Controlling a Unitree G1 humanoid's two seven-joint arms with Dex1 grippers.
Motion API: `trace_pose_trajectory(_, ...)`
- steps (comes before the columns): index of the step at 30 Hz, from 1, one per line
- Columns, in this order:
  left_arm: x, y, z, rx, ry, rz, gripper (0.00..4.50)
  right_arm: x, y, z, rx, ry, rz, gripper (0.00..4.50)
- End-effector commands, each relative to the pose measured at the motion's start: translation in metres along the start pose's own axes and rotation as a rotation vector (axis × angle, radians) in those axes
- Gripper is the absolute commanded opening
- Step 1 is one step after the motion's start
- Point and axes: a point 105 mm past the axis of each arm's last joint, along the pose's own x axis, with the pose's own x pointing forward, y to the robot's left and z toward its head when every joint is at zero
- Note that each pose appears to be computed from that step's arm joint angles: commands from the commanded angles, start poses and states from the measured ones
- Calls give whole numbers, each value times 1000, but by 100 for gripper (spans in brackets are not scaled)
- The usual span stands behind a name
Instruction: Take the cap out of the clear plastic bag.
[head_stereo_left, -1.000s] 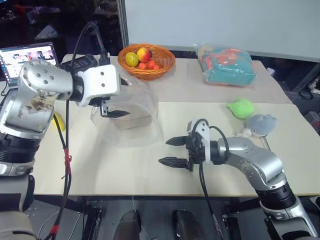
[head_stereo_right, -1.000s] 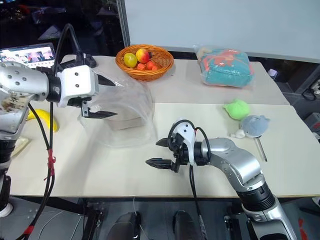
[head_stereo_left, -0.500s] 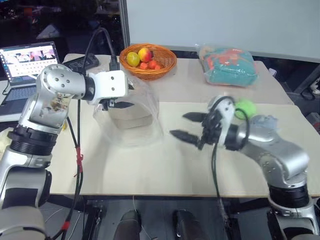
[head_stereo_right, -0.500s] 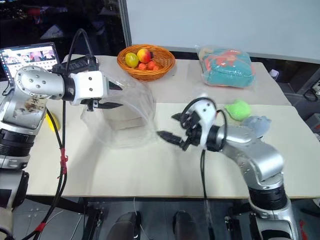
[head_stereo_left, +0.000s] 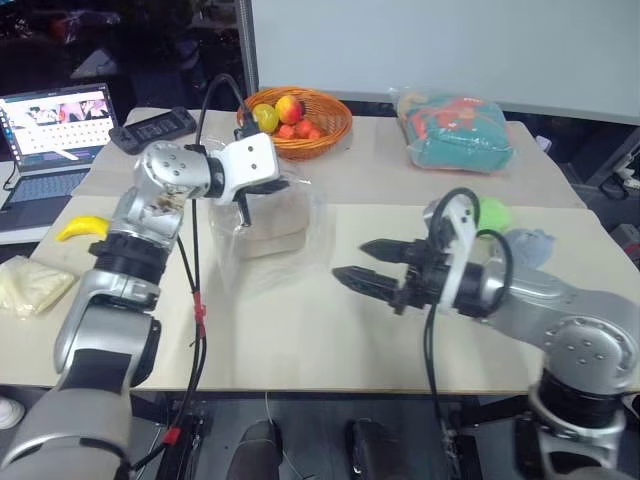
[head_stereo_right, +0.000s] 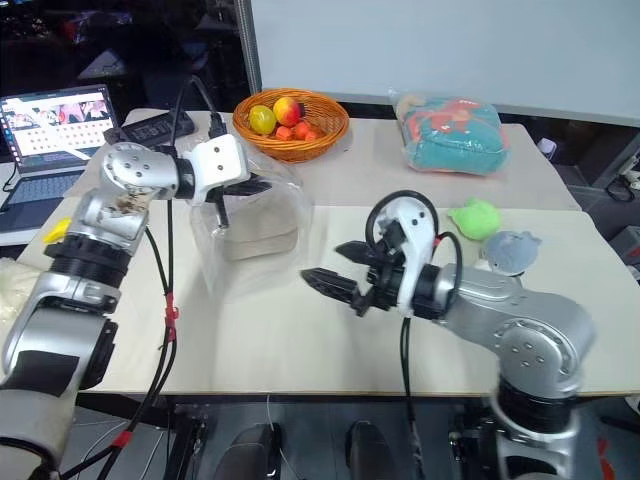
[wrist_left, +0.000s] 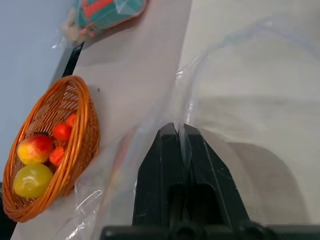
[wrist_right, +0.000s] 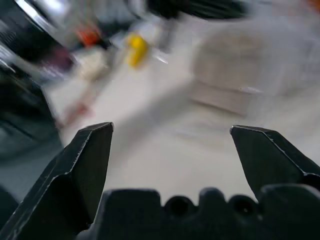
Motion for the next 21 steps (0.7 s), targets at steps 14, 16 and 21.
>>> trace_pose_trajectory(14,22,15,42,15,-84,63,4,58,-74,-31,608,-129,-347,450)
trace_pose_trajectory(16,19,13,39,13,-76,57,4,64,-79,-33,661,-147,-348,450)
trace_pose_trajectory(21,11,9,31,7,-54,52,4,78,-95,-42,750,-153,-366,450)
